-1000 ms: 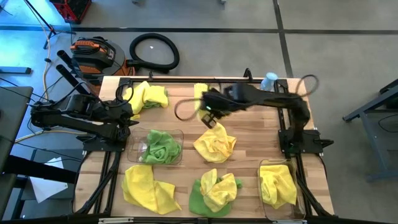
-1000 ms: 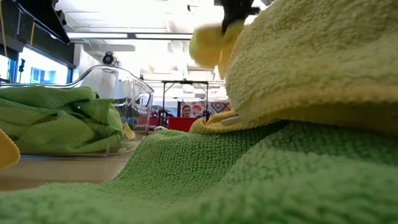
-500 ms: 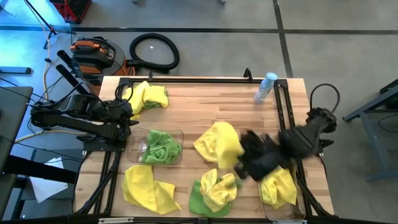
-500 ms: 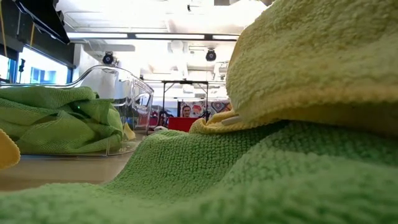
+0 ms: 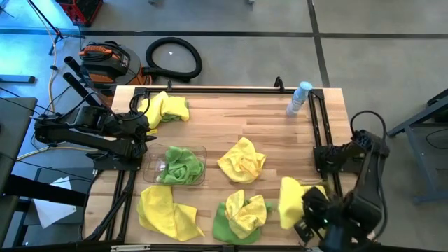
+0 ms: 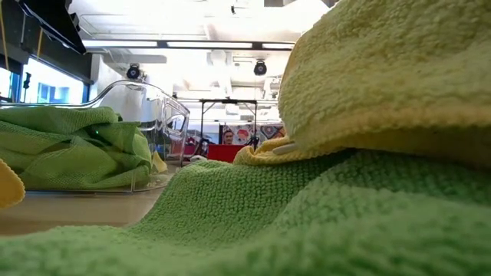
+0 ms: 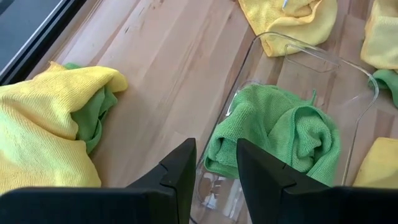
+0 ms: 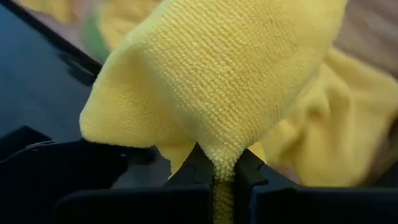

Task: Sort microfiber towel by color & place in baskets
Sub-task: Put the yellow towel into the right transparent bin

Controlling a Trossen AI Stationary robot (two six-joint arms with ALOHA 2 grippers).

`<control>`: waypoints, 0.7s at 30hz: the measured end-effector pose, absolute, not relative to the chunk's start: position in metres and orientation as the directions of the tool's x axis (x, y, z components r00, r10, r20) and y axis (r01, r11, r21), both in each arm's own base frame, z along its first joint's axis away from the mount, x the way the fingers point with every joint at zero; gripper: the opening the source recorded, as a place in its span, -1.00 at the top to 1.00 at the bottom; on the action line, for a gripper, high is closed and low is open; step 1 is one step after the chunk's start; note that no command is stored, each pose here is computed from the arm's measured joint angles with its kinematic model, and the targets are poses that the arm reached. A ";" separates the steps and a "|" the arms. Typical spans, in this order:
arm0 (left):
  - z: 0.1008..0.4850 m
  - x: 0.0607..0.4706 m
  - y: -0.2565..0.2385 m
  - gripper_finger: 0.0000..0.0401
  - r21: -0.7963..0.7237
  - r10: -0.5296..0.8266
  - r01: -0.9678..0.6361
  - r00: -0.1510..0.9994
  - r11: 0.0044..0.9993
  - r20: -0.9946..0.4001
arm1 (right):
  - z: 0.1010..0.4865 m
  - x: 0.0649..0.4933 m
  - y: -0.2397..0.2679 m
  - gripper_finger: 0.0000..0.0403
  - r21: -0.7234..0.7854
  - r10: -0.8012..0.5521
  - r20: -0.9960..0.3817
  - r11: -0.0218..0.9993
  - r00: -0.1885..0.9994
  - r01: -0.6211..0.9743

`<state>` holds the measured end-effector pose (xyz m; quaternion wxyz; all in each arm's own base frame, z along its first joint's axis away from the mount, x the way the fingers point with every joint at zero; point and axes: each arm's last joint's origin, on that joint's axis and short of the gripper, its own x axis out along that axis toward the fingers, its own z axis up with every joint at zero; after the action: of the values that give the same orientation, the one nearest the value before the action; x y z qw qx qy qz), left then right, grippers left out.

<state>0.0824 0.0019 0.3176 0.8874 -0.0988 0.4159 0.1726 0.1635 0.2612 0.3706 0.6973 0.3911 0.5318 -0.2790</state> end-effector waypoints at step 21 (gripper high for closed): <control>0.318 0.082 0.002 0.47 -0.049 0.224 -0.407 0.595 0.912 -0.772 | 0.232 0.126 0.277 0.99 -0.044 -0.061 -0.998 0.676 -0.003 0.736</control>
<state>0.0825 0.0019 0.3176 0.8861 -0.1105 0.4135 0.1780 0.1260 0.2773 0.2316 0.6550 0.2638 0.6393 -0.3044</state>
